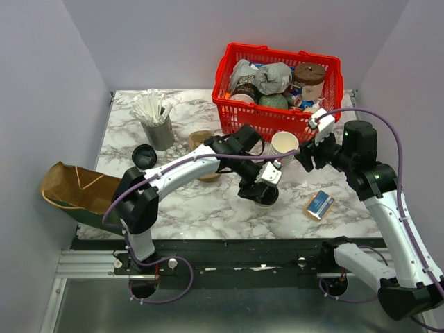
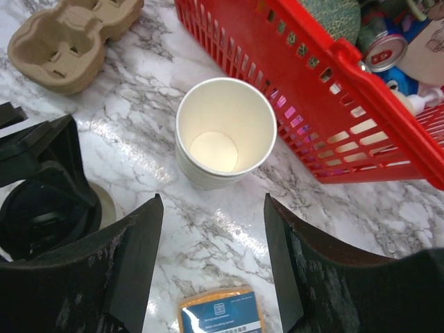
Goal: Pack the takeout coffee
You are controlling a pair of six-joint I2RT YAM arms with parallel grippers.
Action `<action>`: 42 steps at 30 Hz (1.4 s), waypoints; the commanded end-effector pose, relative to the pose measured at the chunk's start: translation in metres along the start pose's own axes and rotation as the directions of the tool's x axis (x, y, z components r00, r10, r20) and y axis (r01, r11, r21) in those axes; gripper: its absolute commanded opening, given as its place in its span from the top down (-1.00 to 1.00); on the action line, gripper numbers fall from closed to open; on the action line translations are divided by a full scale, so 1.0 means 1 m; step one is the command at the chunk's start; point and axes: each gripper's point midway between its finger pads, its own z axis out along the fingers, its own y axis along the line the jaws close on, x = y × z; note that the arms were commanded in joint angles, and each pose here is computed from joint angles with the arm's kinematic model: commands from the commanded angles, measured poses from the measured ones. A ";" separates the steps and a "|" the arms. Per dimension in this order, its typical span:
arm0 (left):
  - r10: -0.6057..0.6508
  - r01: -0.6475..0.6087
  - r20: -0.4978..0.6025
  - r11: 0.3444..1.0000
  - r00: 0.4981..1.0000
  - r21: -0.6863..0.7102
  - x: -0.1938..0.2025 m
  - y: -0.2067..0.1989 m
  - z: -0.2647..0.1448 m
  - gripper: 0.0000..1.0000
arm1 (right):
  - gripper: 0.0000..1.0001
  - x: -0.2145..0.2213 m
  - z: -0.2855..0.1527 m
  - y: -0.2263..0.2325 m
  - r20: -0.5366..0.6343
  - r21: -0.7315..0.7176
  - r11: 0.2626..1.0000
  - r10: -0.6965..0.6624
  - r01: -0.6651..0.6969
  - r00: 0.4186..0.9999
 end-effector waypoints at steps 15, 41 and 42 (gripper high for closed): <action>-0.012 0.015 -0.051 0.999 0.999 0.044 0.012 0.012 0.016 -0.77 | -0.38 0.023 0.000 0.017 -0.046 -0.068 0.996 0.057 -0.060 0.997; -0.057 0.060 -0.056 0.997 0.997 0.056 0.017 0.007 0.027 -0.78 | -0.39 0.026 -0.001 0.023 -0.040 -0.092 0.993 0.073 -0.076 0.997; -0.060 0.063 -0.057 0.996 0.997 0.058 0.017 0.007 0.028 -0.78 | -0.39 0.027 -0.001 0.023 -0.042 -0.092 0.993 0.073 -0.077 0.996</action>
